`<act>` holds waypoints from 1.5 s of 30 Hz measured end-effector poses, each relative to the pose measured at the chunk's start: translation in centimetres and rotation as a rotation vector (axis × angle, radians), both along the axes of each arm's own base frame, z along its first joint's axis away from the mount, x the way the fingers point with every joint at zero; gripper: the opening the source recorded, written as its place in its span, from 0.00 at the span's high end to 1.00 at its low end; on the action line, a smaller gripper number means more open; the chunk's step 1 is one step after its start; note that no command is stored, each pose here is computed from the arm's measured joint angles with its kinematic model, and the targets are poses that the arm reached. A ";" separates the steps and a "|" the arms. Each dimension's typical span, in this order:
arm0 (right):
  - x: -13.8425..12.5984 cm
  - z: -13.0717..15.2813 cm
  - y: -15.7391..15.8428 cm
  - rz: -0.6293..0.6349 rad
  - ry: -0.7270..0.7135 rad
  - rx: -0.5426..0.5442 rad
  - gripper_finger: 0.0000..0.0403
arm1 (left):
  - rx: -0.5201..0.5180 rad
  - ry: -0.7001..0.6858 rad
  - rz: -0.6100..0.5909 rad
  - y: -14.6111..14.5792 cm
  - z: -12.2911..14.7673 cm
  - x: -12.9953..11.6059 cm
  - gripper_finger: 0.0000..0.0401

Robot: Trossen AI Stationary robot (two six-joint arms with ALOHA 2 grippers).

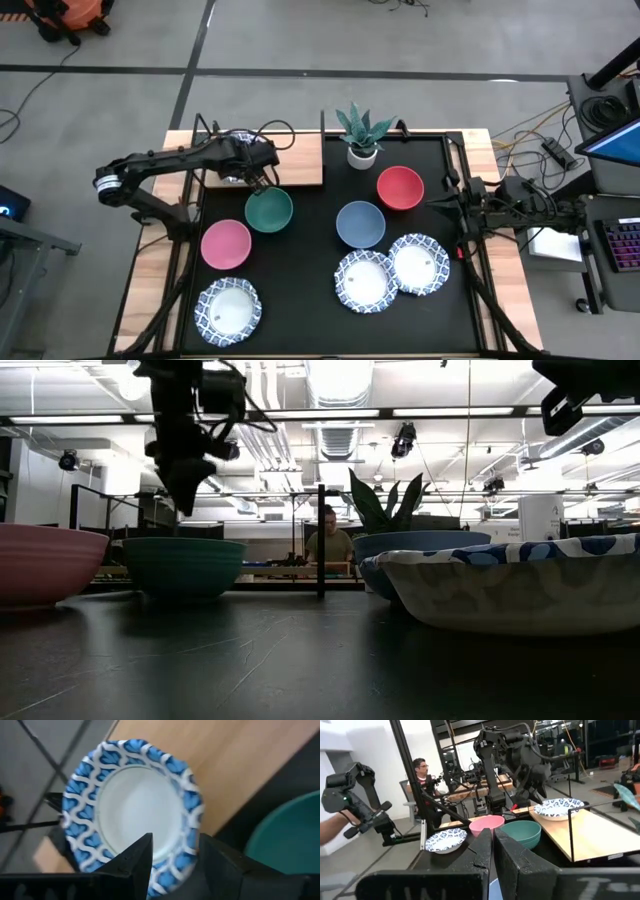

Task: Place and stack bowls onto a shelf
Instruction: Put the green bowl on the shelf

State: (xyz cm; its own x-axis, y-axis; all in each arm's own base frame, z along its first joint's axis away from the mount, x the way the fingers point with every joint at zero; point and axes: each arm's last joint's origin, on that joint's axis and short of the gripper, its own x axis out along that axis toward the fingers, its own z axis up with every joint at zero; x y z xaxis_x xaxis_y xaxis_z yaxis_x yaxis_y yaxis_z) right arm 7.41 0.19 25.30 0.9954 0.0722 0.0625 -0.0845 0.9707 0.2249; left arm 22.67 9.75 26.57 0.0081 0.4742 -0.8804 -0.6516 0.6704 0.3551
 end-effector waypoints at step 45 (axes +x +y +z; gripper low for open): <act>3.9 1.6 0.4 0.124 -0.056 -0.148 0.98 | -0.087 0.006 -0.555 -16.5 -6.0 4.5 0.63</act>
